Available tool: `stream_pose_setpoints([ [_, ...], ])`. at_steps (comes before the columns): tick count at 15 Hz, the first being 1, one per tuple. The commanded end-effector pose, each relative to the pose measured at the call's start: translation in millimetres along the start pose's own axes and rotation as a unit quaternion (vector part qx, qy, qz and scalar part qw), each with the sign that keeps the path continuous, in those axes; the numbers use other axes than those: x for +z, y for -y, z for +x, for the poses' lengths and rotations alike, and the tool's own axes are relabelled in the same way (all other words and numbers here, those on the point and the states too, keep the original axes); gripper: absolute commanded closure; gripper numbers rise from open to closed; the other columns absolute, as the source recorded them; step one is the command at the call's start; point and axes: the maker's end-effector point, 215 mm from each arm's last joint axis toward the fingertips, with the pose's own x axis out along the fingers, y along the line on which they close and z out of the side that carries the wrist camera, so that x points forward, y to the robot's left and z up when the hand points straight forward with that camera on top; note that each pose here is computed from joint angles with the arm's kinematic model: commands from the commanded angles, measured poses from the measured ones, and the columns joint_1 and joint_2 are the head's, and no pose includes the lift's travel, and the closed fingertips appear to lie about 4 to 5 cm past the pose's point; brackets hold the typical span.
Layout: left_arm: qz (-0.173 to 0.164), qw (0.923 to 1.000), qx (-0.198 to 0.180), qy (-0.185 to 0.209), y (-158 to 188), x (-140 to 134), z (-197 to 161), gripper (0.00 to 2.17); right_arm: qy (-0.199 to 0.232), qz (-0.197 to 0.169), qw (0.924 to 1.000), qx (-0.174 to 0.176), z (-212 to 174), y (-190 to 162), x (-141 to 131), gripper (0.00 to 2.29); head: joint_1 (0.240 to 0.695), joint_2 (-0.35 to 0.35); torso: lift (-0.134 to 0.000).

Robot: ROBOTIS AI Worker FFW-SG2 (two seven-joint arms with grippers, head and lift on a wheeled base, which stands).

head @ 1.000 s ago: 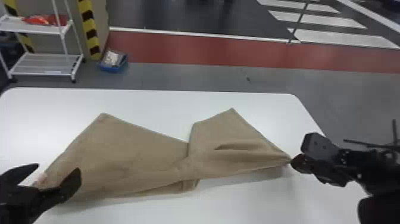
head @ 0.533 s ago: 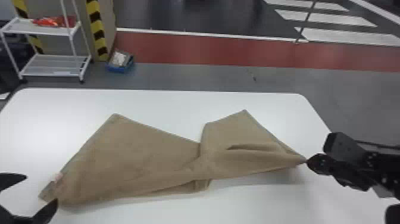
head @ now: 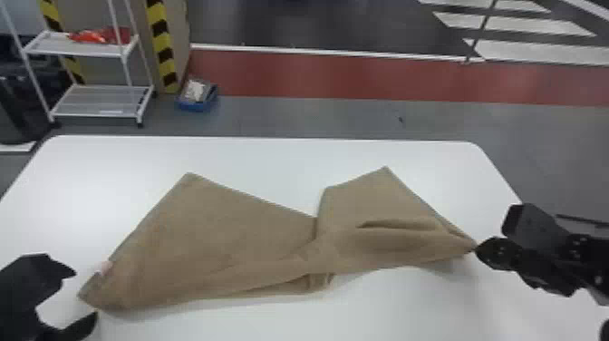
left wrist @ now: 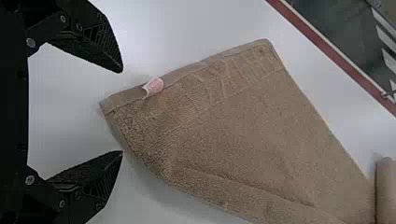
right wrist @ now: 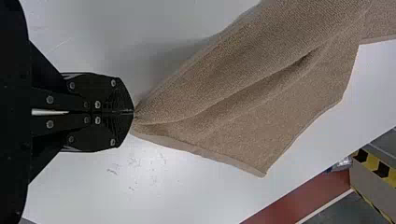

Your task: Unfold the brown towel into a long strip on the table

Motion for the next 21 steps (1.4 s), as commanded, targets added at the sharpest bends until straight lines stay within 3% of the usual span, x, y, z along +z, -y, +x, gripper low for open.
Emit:
stream_pose_setpoints([
  [1, 0.029, 0.9995, 0.001, -0.01, -3, -4, 3, 0.33, 0.0, 0.0, 1.0, -0.001, 0, 0, 1, 1.51, 0.695, -0.109, -0.123],
  [2, 0.035, 0.9993, -0.005, -0.01, 0, -4, 4, 0.34, 0.001, 0.001, 1.0, 0.0, 0, -1, 1, 1.51, 0.695, -0.104, -0.123],
  [4, 0.06, 0.9982, -0.008, -0.002, 1, 3, 5, 0.72, 0.004, 0.0, 1.0, -0.002, -1, 0, 4, 1.51, 0.695, -0.1, -0.123],
  [5, 0.066, 0.9978, -0.011, 0.001, 5, 6, 7, 0.79, 0.004, 0.002, 1.0, -0.002, -1, 0, 4, 1.51, 0.695, -0.102, -0.123],
  [8, 0.11, 0.9932, -0.016, 0.034, 16, 30, 7, 0.79, 0.004, 0.002, 1.0, -0.002, -2, 0, 4, 1.51, 0.695, -0.116, -0.123],
  [10, 0.119, 0.9922, -0.024, 0.027, 21, 29, 9, 0.86, 0.004, 0.002, 1.0, -0.002, -2, -1, 4, 1.51, 0.695, -0.134, -0.123],
  [11, 0.12, 0.9922, -0.022, 0.027, 20, 30, 9, 1.32, 0.006, 0.002, 1.0, -0.004, -3, 1, 5, 1.51, 0.695, -0.142, -0.123],
  [12, 0.11, 0.9936, -0.008, 0.023, 12, 29, 7, 1.79, 0.006, 0.004, 1.0, -0.007, -5, 3, 3, 1.51, 0.695, -0.149, -0.123],
  [13, 0.098, 0.995, 0.011, 0.012, 0, 25, 1, 1.96, 0.004, 0.007, 0.9999, -0.009, -6, 6, 1, 1.51, 0.695, -0.149, -0.123],
  [16, 0.077, 0.9965, 0.025, -0.02, -10, 8, -35, 1.96, 0.003, 0.004, 1.0, -0.008, -9, 3, -1, 1.51, 0.695, -0.132, -0.123],
  [21, -0.006, 0.9966, 0.012, -0.081, -4, -27, -98, 1.96, 0.0, 0.0, 1.0, 0.006, -25, -7, -4, 1.51, 0.695, -0.078, -0.123],
])
